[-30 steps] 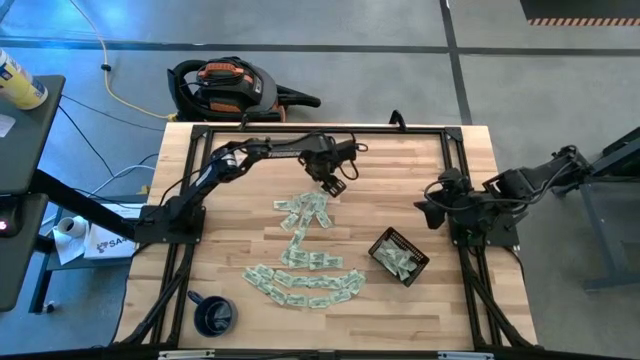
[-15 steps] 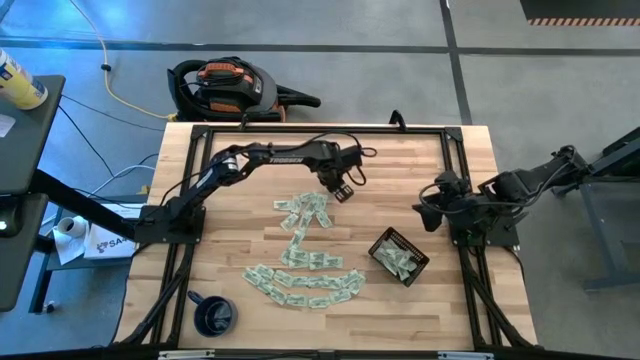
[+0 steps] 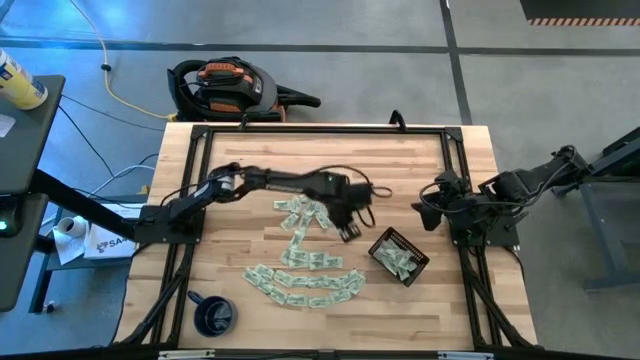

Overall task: Pick and place Stevia / Truvia into bins
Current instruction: Put the stevia packet into the black bin

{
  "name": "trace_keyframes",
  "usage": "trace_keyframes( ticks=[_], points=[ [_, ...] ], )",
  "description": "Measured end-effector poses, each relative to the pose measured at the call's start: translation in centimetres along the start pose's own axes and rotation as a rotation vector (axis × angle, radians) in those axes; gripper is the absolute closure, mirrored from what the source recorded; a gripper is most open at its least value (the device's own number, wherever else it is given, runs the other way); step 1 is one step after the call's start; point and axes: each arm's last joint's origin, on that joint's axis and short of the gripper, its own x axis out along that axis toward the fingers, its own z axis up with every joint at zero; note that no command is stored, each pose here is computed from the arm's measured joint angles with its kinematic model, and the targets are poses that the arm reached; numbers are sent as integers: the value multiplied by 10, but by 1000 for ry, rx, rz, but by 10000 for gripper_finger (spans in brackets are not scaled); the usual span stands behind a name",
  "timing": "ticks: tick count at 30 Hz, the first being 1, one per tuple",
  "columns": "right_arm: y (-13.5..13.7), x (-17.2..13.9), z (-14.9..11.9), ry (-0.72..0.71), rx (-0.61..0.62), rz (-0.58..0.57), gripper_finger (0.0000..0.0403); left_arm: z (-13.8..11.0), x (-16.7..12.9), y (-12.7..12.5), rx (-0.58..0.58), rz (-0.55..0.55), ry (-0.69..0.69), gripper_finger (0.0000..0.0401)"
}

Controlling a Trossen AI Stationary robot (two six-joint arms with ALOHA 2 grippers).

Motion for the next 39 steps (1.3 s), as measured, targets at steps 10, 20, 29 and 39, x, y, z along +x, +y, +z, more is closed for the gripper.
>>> trace_keyframes(
  ticks=[10,20,29,39],
  points=[
    [1,0,0,-3,-35,8,178,2,-51,-126,190,-289,-475,379],
    [3,0,0,16,-34,31,178,17,8,-113,104,-170,-555,345],
    [4,0,0,34,-35,41,178,11,16,-105,91,-200,-402,292],
    [36,28,-32,330,-198,38,184,-23,-34,-92,132,91,-185,297]
  ],
)
